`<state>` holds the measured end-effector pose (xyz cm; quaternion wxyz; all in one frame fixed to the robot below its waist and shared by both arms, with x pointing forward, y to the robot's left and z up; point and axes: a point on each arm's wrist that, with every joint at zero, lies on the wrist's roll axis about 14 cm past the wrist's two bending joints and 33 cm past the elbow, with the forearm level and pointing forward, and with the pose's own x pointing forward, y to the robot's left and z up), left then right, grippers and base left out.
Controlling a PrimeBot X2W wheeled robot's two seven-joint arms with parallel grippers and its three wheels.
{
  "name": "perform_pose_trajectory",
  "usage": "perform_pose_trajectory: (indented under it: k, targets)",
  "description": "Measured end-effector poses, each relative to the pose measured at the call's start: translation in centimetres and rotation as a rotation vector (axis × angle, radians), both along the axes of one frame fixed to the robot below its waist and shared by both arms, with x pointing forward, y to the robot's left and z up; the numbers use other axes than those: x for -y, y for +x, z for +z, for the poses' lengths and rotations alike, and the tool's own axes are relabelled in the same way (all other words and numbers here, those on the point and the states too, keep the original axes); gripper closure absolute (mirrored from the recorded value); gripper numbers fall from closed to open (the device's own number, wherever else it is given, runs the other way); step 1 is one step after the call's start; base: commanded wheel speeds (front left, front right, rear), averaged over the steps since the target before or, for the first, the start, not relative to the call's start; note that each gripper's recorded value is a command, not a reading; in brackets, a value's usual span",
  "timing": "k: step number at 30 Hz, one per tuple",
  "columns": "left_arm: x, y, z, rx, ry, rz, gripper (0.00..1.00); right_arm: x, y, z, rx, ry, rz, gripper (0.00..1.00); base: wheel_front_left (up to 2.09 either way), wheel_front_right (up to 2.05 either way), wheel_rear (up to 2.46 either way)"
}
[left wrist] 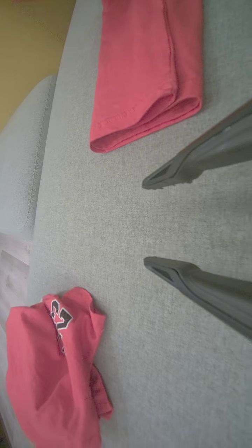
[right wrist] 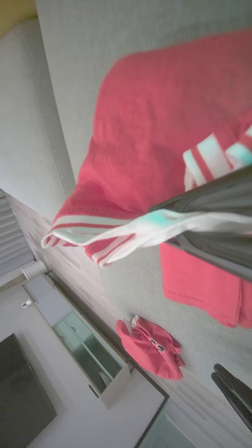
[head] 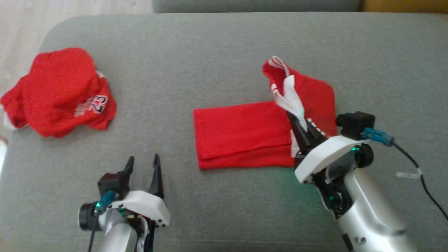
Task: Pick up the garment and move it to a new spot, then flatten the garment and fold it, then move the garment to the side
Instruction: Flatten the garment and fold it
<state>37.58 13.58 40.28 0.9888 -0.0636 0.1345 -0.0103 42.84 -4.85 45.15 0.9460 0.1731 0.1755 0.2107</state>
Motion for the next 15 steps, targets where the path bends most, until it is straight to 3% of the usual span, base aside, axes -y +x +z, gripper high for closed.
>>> perform_pose_trajectory:
  k: [13, 15]
  targets:
    - [-2.9, -2.4, -0.4, -0.025, 0.001, 0.100, 0.00, -9.7, -0.8, -1.0, -0.056, 0.099, 0.254, 1.00, 0.00, 0.00, 0.00]
    - [-3.2, -2.6, -0.5, -0.030, 0.002, 0.113, 0.00, -10.5, -0.7, -1.2, -0.055, 0.104, 0.268, 0.00, 0.00, 0.00, 0.00]
